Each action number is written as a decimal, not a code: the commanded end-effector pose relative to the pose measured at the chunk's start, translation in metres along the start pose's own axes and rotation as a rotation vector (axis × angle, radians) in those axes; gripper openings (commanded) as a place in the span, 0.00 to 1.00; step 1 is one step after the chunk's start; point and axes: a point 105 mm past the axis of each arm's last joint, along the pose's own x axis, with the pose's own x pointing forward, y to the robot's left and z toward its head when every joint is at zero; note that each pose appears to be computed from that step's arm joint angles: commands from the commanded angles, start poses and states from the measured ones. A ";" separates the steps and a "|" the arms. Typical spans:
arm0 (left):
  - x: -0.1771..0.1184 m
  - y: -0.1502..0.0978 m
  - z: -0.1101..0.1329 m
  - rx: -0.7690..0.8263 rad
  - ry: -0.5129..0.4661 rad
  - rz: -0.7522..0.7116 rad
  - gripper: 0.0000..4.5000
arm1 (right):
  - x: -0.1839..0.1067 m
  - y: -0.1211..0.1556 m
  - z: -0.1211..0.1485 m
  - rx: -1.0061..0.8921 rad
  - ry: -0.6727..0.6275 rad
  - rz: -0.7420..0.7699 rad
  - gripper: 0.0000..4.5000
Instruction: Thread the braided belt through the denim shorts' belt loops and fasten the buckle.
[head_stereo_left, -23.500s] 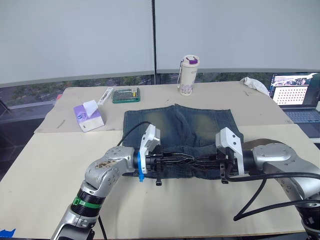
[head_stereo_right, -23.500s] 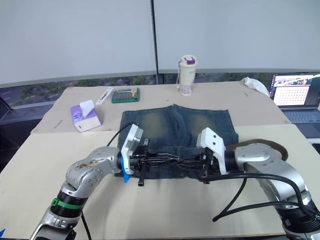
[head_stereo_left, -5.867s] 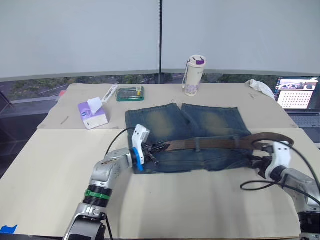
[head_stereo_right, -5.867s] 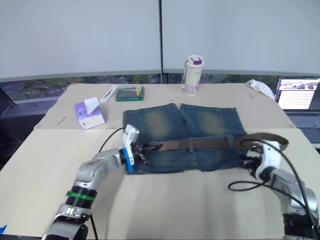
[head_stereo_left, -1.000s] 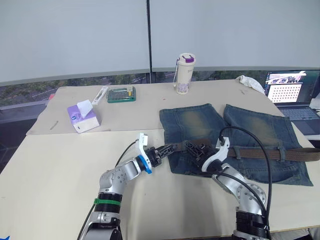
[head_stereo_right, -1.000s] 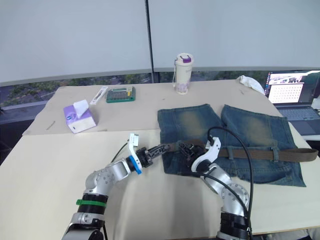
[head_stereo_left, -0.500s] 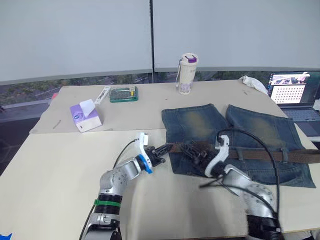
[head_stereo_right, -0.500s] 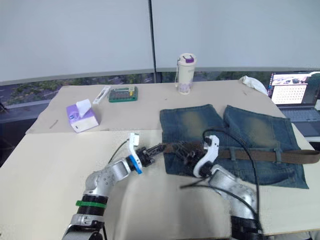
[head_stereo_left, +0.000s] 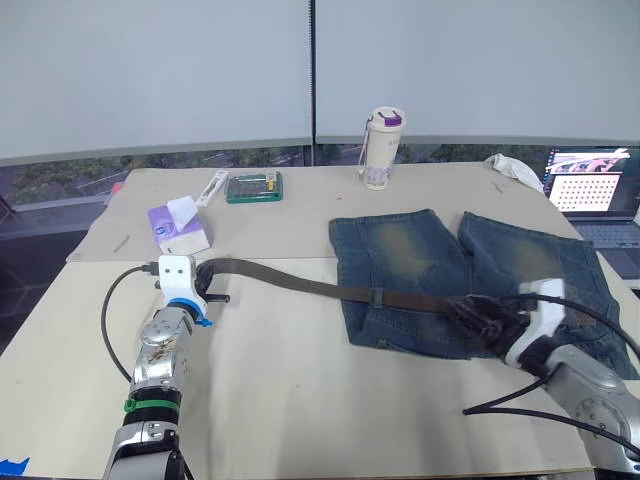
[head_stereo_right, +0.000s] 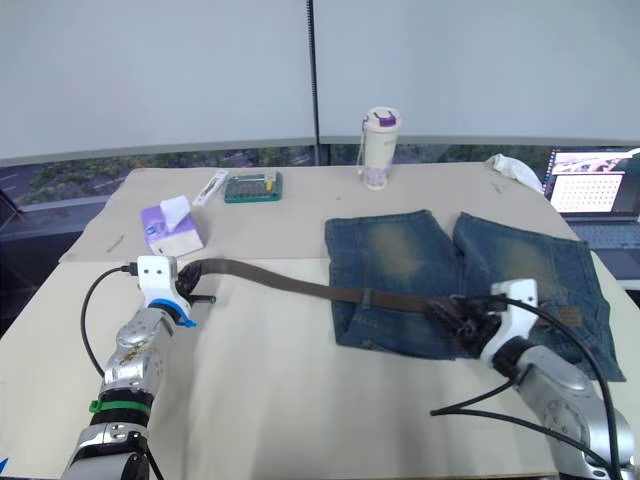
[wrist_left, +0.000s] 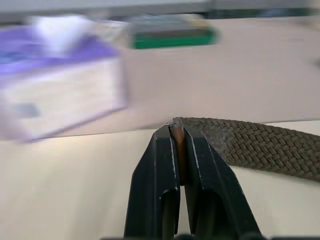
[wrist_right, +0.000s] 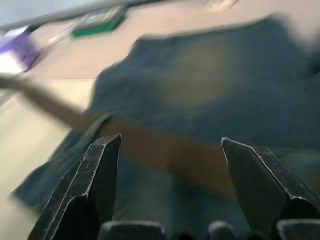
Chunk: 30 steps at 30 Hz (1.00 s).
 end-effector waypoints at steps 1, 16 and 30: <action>-0.004 0.022 -0.002 0.025 0.007 0.127 0.00 | -0.029 -0.053 0.028 -0.102 -0.069 -0.219 0.78; 0.002 0.002 -0.009 0.000 0.031 0.062 0.00 | -0.071 -0.115 -0.001 -0.299 0.263 -0.403 0.78; 0.001 0.007 -0.018 0.033 0.069 0.067 0.00 | -0.070 -0.121 0.003 -0.225 0.281 -0.396 0.16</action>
